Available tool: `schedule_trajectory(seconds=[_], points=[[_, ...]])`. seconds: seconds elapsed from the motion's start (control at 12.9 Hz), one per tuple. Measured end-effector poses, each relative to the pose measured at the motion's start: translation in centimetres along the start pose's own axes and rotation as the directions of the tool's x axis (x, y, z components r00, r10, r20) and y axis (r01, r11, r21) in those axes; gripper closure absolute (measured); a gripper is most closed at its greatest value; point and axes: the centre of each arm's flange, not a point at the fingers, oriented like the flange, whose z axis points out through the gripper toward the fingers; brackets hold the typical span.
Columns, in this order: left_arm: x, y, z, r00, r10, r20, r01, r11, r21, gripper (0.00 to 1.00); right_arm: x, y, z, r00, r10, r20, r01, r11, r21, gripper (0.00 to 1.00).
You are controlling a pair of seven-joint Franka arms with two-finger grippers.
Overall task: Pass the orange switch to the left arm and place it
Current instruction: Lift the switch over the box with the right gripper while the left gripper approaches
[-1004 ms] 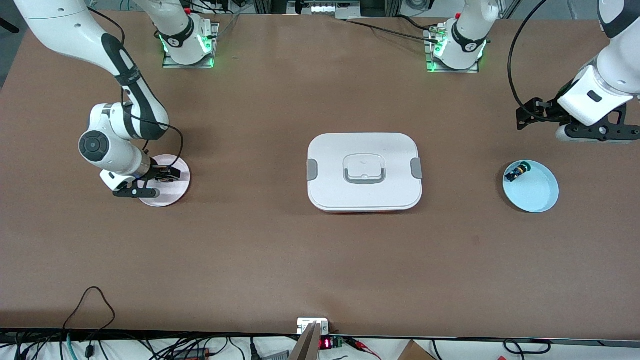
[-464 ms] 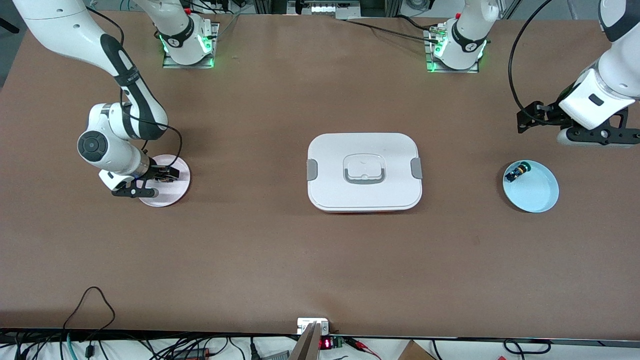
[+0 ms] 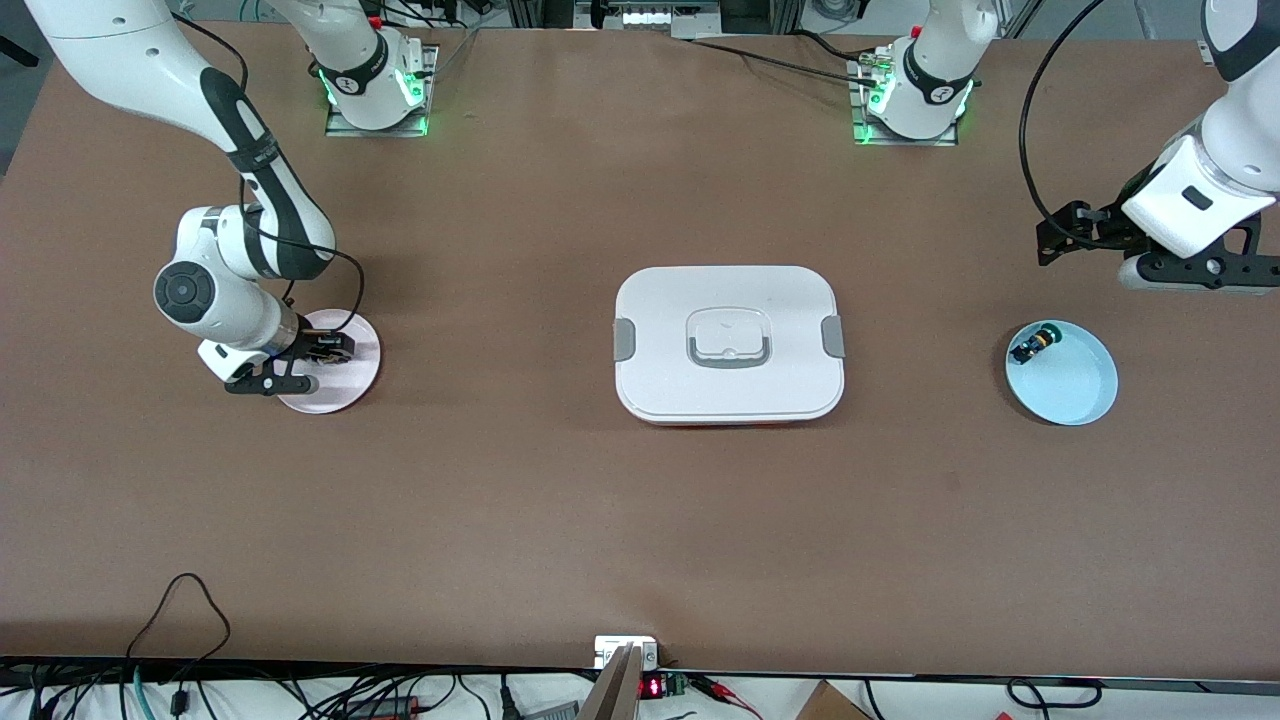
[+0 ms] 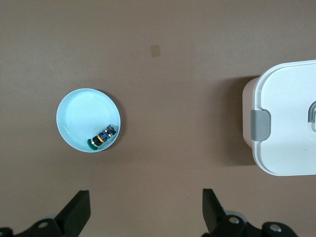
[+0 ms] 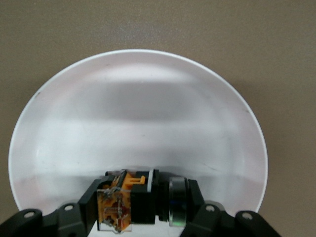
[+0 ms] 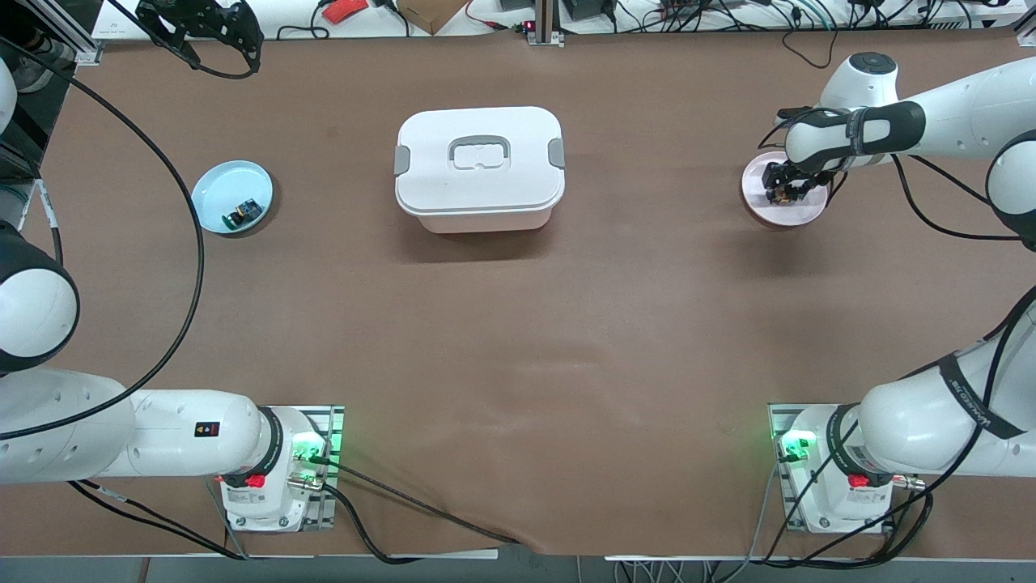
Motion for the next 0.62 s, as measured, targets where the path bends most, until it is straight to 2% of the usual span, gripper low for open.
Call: schedule_trajectory(seconds=[0.23, 0.39, 0.54, 0.62], points=[[0.0, 0.1, -0.2, 1.0, 0.003, -0.001, -0.003, 1.0, 0.0, 0.0, 0.8, 0.1, -1.3, 0.997, -0.067, -0.034, 0.067, 0.998, -0.004, 0.28], [-0.1, 0.1, -0.2, 1.0, 0.003, 0.004, -0.003, 1.0, 0.0, 0.0, 1.7, 0.3, -4.1, 0.992, -0.114, -0.056, 0.114, 0.993, -0.014, 0.28], [-0.2, 0.1, -0.1, 1.0, 0.003, 0.018, -0.003, 1.0, 0.001, 0.0, 2.9, 0.4, -8.4, 0.992, -0.127, -0.026, 0.127, 0.992, -0.006, 0.28], [-0.3, 0.1, -0.1, 1.0, 0.002, 0.023, -0.002, 1.0, 0.001, 0.0, 3.7, 0.0, -11.1, 0.989, -0.145, -0.016, 0.145, 0.989, 0.016, 0.28]])
